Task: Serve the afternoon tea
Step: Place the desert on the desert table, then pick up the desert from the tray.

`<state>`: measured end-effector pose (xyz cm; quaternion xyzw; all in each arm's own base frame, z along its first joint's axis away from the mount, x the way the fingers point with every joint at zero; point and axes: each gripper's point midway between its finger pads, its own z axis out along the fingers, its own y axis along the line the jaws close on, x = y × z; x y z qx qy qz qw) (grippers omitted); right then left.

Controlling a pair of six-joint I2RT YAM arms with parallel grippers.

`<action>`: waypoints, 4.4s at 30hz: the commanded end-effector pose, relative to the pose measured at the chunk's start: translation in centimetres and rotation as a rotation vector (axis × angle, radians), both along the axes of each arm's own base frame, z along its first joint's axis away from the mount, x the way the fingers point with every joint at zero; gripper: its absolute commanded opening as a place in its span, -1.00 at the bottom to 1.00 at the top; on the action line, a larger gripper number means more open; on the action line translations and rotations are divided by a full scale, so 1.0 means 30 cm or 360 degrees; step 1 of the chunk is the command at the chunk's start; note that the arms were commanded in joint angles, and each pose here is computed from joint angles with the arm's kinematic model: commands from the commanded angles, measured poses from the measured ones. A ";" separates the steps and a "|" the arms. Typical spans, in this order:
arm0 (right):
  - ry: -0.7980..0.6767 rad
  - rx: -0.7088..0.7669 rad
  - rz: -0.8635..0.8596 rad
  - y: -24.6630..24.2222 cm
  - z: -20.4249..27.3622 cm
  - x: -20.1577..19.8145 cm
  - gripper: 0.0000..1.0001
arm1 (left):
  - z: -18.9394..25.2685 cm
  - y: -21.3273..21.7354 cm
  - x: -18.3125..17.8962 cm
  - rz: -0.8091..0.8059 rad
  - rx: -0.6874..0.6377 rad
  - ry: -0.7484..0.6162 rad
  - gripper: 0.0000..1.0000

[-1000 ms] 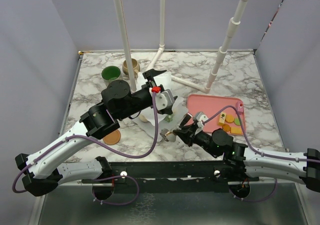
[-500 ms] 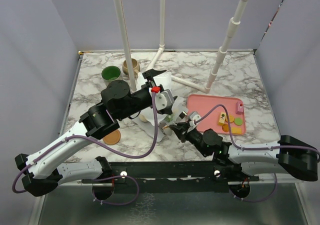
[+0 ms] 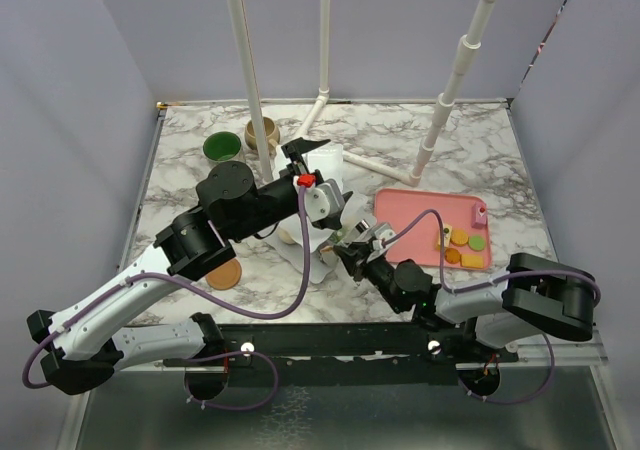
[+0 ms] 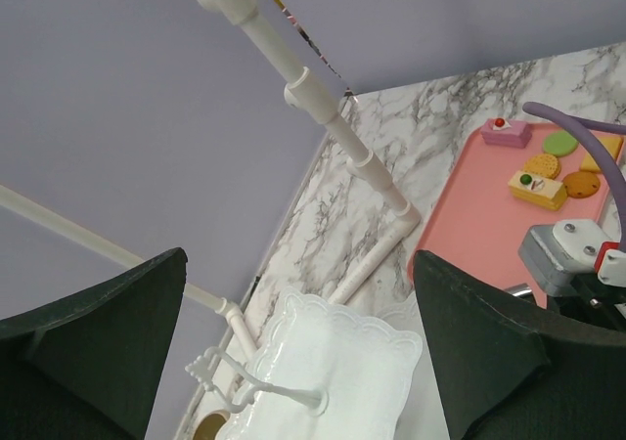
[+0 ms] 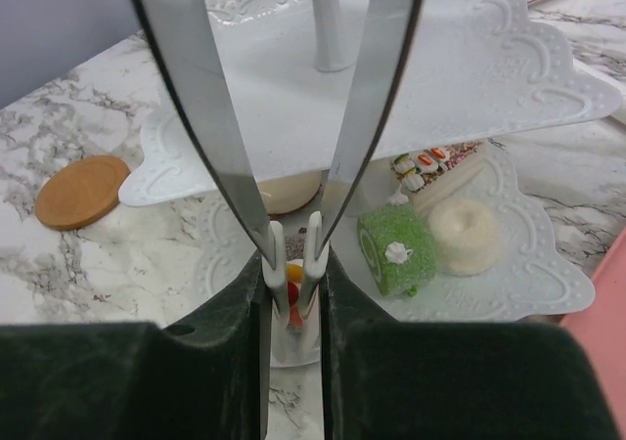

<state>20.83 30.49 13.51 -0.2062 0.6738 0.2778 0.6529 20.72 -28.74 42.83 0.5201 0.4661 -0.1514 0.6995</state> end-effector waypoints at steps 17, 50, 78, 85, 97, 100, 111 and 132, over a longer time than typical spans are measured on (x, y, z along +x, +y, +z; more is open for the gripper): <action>-0.0030 0.0160 -0.0059 -0.033 0.080 0.004 -0.15 | 0.021 0.012 -0.023 -0.0050 -0.0052 -0.0008 0.98; -0.0088 0.0111 -0.0135 -0.104 0.108 0.007 0.10 | 0.014 0.005 -0.027 -0.0072 -0.0047 0.0005 0.98; 0.0038 -0.0041 -0.1455 -0.730 0.214 0.272 0.22 | 0.009 0.042 -0.026 -0.0006 -0.0088 0.0054 0.98; 0.0138 -0.0032 -0.1589 -0.820 0.152 0.211 0.21 | -0.001 0.033 -0.025 -0.0012 -0.0088 0.0075 0.98; 0.0217 -0.0117 -0.1846 -0.910 0.085 0.193 0.21 | 0.017 0.036 -0.028 -0.0016 -0.0104 0.0069 0.98; 0.0221 -0.0114 -0.1888 -0.925 0.074 0.187 0.21 | 0.019 0.036 -0.028 -0.0016 -0.0105 0.0069 0.98; 0.0236 -0.0039 -0.1896 -0.935 0.050 0.203 0.10 | 0.016 0.039 -0.031 -0.0018 -0.0104 0.0064 0.98; 0.0432 -0.0146 -0.1896 -0.899 -0.012 0.237 -0.22 | 0.086 0.068 -0.027 0.0027 -0.0133 -0.0015 0.98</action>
